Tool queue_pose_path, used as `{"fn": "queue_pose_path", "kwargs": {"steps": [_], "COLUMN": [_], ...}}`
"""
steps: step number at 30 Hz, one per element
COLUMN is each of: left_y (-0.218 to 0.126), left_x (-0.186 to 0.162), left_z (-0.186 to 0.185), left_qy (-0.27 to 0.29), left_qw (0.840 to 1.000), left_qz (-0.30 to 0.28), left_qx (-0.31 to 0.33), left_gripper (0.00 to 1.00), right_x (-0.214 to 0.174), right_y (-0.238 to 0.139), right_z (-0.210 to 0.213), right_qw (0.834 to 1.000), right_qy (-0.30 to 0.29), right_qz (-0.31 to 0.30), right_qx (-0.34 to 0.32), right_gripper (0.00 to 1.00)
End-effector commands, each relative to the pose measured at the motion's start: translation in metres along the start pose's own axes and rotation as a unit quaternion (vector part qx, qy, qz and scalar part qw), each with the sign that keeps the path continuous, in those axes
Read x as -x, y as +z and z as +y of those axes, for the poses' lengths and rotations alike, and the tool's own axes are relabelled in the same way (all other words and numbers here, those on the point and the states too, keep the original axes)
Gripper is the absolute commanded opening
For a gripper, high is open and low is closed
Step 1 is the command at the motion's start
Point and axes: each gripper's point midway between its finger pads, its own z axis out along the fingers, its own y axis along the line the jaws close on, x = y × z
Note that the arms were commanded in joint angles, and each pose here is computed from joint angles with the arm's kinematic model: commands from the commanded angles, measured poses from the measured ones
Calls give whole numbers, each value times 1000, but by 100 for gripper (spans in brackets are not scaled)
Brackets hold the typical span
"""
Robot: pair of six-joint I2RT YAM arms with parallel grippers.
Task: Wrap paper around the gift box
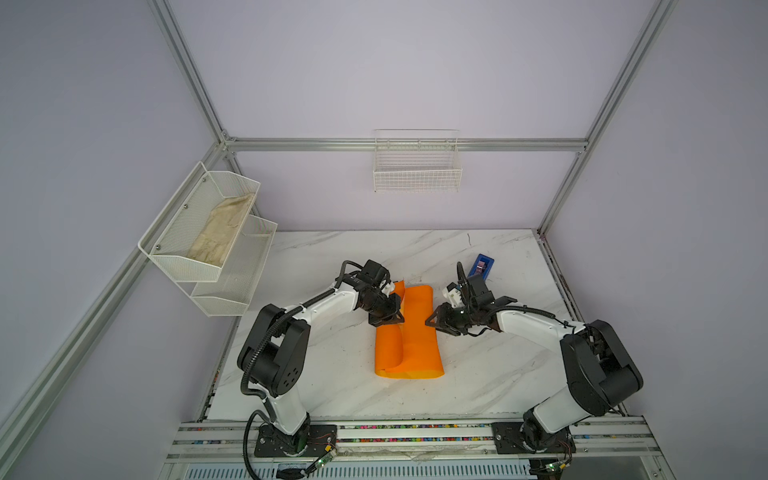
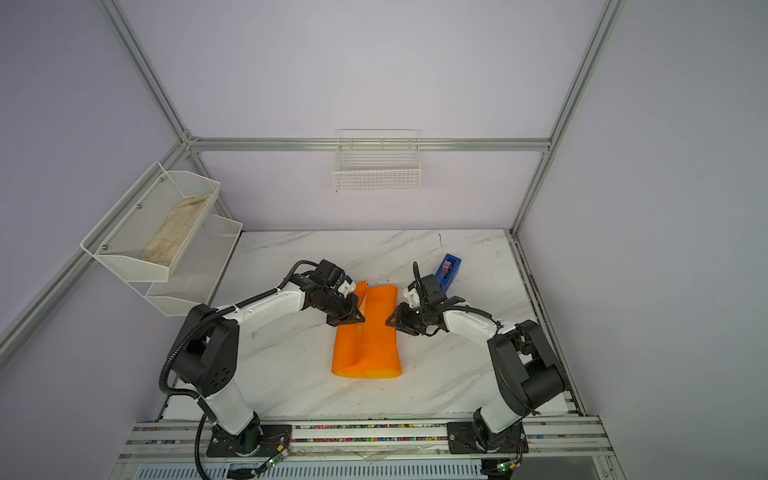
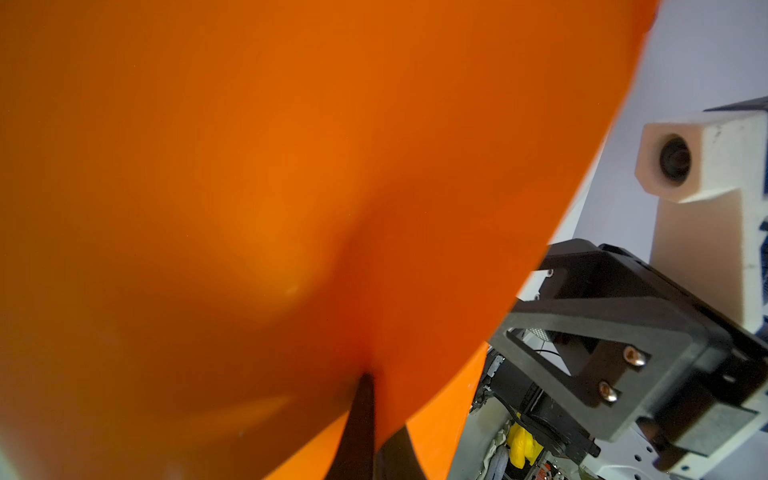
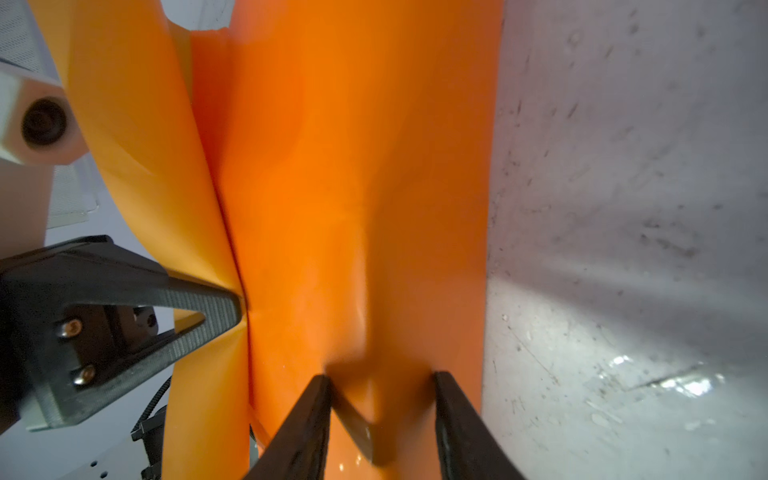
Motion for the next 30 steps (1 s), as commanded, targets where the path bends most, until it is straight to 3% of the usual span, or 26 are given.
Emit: {"fn": "queue_pose_path", "kwargs": {"steps": [1,14,30], "left_y": [-14,-45,-5], "left_x": [-1,-2,-7], "left_z": [-2,-50,-71], "left_qy": [10,39,52], "left_qw": [999,999,997], "left_qz": [4,14,51], "left_qx": [39,-10,-8], "left_gripper": [0,0,0], "right_x": [-14,-18,-22], "right_y": [8,21,18], "right_z": [-8,4,5], "right_qw": [1000,999,999], "right_qy": [13,25,29], "right_qz": [16,-1,-9], "right_qx": [-14,-21,-18], "right_gripper": [41,36,35]}}
